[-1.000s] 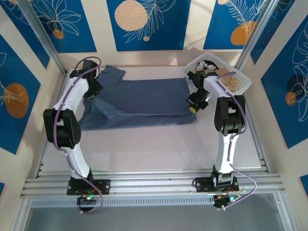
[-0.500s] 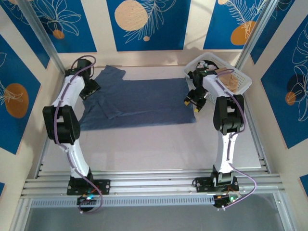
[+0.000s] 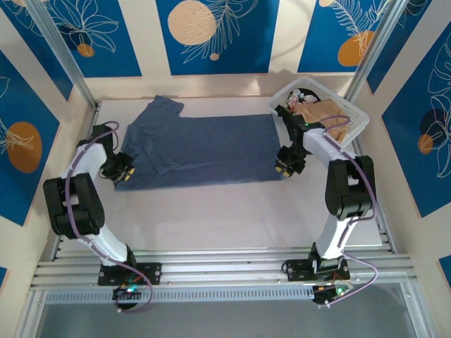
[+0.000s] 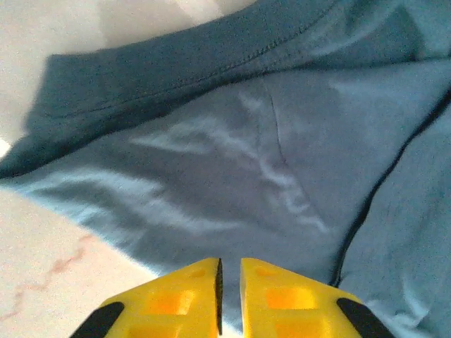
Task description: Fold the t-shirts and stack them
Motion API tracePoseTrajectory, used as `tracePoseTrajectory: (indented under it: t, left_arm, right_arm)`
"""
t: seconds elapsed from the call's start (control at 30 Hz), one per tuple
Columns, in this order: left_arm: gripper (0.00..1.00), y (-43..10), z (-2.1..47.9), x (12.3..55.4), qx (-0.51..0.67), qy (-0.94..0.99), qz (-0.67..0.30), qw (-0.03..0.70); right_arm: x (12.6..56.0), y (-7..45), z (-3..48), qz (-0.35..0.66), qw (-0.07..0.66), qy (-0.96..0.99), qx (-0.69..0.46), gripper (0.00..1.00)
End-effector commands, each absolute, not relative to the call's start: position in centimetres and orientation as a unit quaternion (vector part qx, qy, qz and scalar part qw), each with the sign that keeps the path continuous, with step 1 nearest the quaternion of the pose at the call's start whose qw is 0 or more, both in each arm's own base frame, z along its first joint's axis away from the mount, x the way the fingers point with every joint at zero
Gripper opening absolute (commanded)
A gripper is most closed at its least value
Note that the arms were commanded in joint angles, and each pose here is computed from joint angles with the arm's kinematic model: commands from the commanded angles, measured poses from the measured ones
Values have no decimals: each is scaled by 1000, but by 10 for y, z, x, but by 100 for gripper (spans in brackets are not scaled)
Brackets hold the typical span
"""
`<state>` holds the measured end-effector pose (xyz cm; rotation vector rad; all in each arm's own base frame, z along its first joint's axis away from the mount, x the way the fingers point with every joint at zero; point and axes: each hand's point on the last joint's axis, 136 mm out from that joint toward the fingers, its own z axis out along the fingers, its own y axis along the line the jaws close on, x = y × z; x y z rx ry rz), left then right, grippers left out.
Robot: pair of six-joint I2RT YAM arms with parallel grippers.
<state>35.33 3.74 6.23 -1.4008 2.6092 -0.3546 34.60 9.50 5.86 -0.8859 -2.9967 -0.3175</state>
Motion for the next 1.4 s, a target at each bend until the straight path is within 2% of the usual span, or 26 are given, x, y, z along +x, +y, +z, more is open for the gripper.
tracePoseTrajectory:
  t: [0.0, 0.13, 0.3, 0.53, 0.7, 0.8, 0.9, 0.97, 1.13, 1.2, 1.37]
  left_arm:
    - [14, 29, 42, 363, -491, 856, -144, 69]
    - [14, 31, 23, 364, -494, 858, -124, 60]
    - [10, 47, 12, 330, -502, 863, -52, 39]
    - [10, 44, 2, 270, -506, 862, -23, 0]
    - [11, 45, 16, 234, -512, 859, -9, -13]
    - [16, 42, 29, 229, -518, 855, -31, 0]
    - [33, 25, 49, 251, -519, 850, -93, 15]
    - [39, 9, 66, 270, -514, 848, -124, 37]
    - [44, -46, 71, 278, -520, 836, -173, 12]
    - [44, -58, 64, 274, -530, 830, -175, 1]
    - [45, -68, 51, 266, -538, 830, -143, -20]
  right_arm:
    - [357, 111, 48, -108, -3, -957, -269, 22]
    - [369, 116, 31, -86, -2, -960, -265, 22]
    - [365, 109, 8, -18, 29, -972, -234, 21]
    - [300, 103, 0, 1, 117, -966, -231, 20]
    - [255, 106, 13, -12, 132, -966, -224, 22]
    - [251, 117, 26, -41, 117, -970, -207, 26]
    - [268, 136, 47, -71, 70, -981, -167, 35]
    - [283, 154, 64, -113, 41, -983, -141, 39]
    - [309, 211, 90, -304, 40, -946, -104, 43]
    - [314, 220, 96, -329, 38, -939, -95, 44]
    - [317, 222, 101, -317, 29, -944, -80, 44]
